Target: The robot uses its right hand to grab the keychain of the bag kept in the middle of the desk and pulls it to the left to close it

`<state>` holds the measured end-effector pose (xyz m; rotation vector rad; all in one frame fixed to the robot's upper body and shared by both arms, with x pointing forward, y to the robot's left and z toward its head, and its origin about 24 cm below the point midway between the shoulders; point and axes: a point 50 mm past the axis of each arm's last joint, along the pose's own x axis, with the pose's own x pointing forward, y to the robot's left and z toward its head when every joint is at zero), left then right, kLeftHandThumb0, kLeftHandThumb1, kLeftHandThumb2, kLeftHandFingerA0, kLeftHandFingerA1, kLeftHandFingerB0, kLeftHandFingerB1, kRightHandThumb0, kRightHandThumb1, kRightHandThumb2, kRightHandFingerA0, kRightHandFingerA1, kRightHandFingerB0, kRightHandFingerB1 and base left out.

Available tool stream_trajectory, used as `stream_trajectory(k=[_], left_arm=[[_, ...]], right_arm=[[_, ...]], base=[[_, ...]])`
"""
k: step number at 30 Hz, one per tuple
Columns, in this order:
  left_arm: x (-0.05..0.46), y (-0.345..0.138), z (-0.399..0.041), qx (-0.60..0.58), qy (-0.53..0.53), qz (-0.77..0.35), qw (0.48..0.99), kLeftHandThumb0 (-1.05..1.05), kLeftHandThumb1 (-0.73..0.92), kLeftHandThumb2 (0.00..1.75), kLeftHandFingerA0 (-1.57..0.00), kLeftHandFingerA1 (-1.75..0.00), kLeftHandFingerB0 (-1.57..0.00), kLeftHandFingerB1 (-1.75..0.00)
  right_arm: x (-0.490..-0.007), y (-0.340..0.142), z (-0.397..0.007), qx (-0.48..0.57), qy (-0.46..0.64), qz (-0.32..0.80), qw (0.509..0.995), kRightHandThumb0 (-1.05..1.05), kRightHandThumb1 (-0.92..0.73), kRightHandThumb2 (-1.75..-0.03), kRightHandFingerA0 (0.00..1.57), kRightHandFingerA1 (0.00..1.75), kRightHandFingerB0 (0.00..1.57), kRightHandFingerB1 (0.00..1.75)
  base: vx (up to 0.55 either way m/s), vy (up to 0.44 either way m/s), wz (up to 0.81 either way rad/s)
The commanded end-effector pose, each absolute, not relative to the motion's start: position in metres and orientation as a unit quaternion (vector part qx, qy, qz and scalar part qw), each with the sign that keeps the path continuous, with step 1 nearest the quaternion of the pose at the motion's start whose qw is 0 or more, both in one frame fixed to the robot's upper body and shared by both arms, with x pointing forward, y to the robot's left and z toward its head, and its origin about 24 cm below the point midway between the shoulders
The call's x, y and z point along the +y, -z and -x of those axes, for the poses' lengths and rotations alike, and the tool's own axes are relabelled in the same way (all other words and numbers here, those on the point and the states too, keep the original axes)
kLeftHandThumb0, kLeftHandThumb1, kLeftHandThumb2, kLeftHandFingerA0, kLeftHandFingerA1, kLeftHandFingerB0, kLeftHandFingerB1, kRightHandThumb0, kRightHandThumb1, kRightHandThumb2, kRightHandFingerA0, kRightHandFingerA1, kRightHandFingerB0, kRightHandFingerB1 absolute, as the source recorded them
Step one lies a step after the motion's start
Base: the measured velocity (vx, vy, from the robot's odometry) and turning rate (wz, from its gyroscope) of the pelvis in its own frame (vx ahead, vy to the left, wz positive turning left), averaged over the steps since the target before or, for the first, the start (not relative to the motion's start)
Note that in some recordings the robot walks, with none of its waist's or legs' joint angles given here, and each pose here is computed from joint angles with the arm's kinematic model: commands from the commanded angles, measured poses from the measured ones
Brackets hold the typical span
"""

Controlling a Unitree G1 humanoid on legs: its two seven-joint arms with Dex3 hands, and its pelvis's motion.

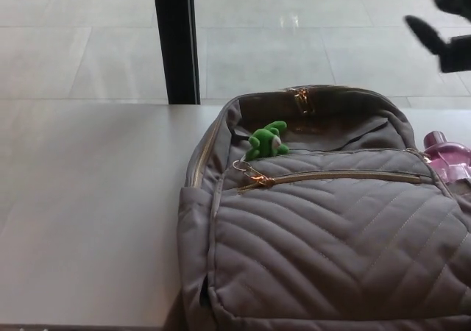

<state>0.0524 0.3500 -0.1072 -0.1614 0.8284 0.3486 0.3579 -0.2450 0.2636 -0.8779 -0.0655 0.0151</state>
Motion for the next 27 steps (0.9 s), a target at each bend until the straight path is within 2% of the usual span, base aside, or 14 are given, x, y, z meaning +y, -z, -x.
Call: stream_trajectory(k=[1,2,3,4,6,7,11,12,14,17,19,22,23,27], left_arm=[[0.358,0.106,-0.035,0.41,-0.204,0.1,0.883,-0.88,0.75,1.16,-0.47,-0.71,-0.34,-0.59],[0.358,0.106,-0.035,0.41,-0.201,0.097,0.884,-0.9,0.92,0.77,-0.47,-0.68,-0.34,-0.51],[0.358,0.106,-0.034,0.409,-0.198,0.098,0.886,-0.9,0.92,0.76,-0.47,-0.7,-0.32,-0.5],[0.358,0.105,-0.033,0.407,-0.197,0.099,0.886,-0.89,0.92,0.75,-0.49,-0.71,-0.34,-0.51],[0.357,0.106,-0.032,0.408,-0.198,0.102,0.886,-0.9,0.92,0.74,-0.48,-0.7,-0.34,-0.51],[0.356,0.107,-0.031,0.409,-0.198,0.102,0.885,-0.91,0.92,0.75,-0.47,-0.7,-0.32,-0.5],[0.358,0.105,-0.031,0.408,-0.197,0.101,0.885,-0.93,0.92,0.76,-0.46,-0.7,-0.32,-0.51],[0.359,0.105,-0.033,0.406,-0.194,0.102,0.887,-0.92,0.92,0.78,-0.45,-0.69,-0.31,-0.51],[0.359,0.104,-0.032,0.406,-0.195,0.1,0.887,-0.91,0.92,0.77,-0.45,-0.69,-0.31,-0.5],[0.359,0.105,-0.03,0.408,-0.201,0.104,0.884,-0.93,0.91,0.75,-0.46,-0.69,-0.33,-0.5],[0.362,0.103,-0.032,0.407,-0.203,0.098,0.885,-0.93,0.92,0.76,-0.48,-0.69,-0.34,-0.49],[0.364,0.102,-0.031,0.411,-0.206,0.089,0.884,-0.91,0.92,0.77,-0.47,-0.68,-0.34,-0.5],[0.364,0.102,-0.03,0.411,-0.205,0.089,0.884,-0.91,0.92,0.77,-0.45,-0.69,-0.33,-0.5],[0.365,0.101,-0.03,0.414,-0.201,0.09,0.883,-0.9,0.92,0.75,-0.47,-0.7,-0.35,-0.51]], right_arm=[[-0.439,-0.289,-0.181,0.031,0.194,0.255,0.947,-0.95,-0.68,-1.07,0.21,0.65,0.04,0.46],[-0.45,-0.276,-0.165,0.041,0.223,0.254,0.94,-0.94,-0.86,-0.66,0.17,0.71,0.11,0.48],[-0.463,-0.261,-0.147,0.06,0.259,0.237,0.934,-0.91,-0.62,-1.03,0.2,0.68,0.09,0.54],[-0.481,-0.239,-0.118,0.085,0.317,0.201,0.923,-0.93,-0.81,-0.65,0.14,0.76,0.08,0.53],[-0.497,-0.214,-0.085,0.101,0.398,0.165,0.897,-0.9,-0.64,-1.04,0.11,0.7,0.02,0.51],[-0.503,-0.201,-0.071,0.11,0.443,0.154,0.876,-0.89,-0.82,-0.65,0.04,0.83,0.04,0.51],[-0.51,-0.153,-0.022,0.112,0.564,0.073,0.815,-0.88,-0.79,-0.6,0.0,1.0,0.01,0.53],[-0.509,-0.14,-0.013,0.103,0.577,0.05,0.808,-0.9,-0.62,-1.03,0.18,0.8,0.0,0.43],[-0.504,-0.113,0.003,0.129,0.597,0.054,0.79,-0.74,-0.79,-0.63,0.29,1.1,0.0,0.56],[-0.496,-0.074,0.022,0.173,0.609,0.039,0.773,-0.77,-0.56,-0.92,0.62,0.99,0.06,0.61],[-0.488,-0.047,0.027,0.214,0.604,0.026,0.767,-0.73,-0.72,-0.62,0.5,1.12,0.03,0.65],[-0.475,-0.02,0.036,0.273,0.59,0.001,0.759,-0.74,-0.75,-0.59,0.33,1.18,0.0,0.57],[-0.471,-0.013,0.039,0.292,0.587,-0.002,0.755,-0.78,-0.57,-0.94,0.35,0.89,0.0,0.53],[-0.461,0.002,0.048,0.327,0.585,-0.018,0.742,-0.69,-0.73,-0.62,0.07,1.07,0.0,0.6]], base=[[0.0,0.0,0.0],[0.0,0.0,0.0],[0.0,0.0,0.0],[0.0,0.0,0.0],[0.0,0.0,0.0],[0.0,0.0,0.0],[0.0,0.0,0.0],[0.0,0.0,0.0],[0.0,0.0,0.0],[0.0,0.0,0.0],[0.0,0.0,0.0],[0.0,0.0,0.0],[0.0,0.0,0.0],[0.0,0.0,0.0]])
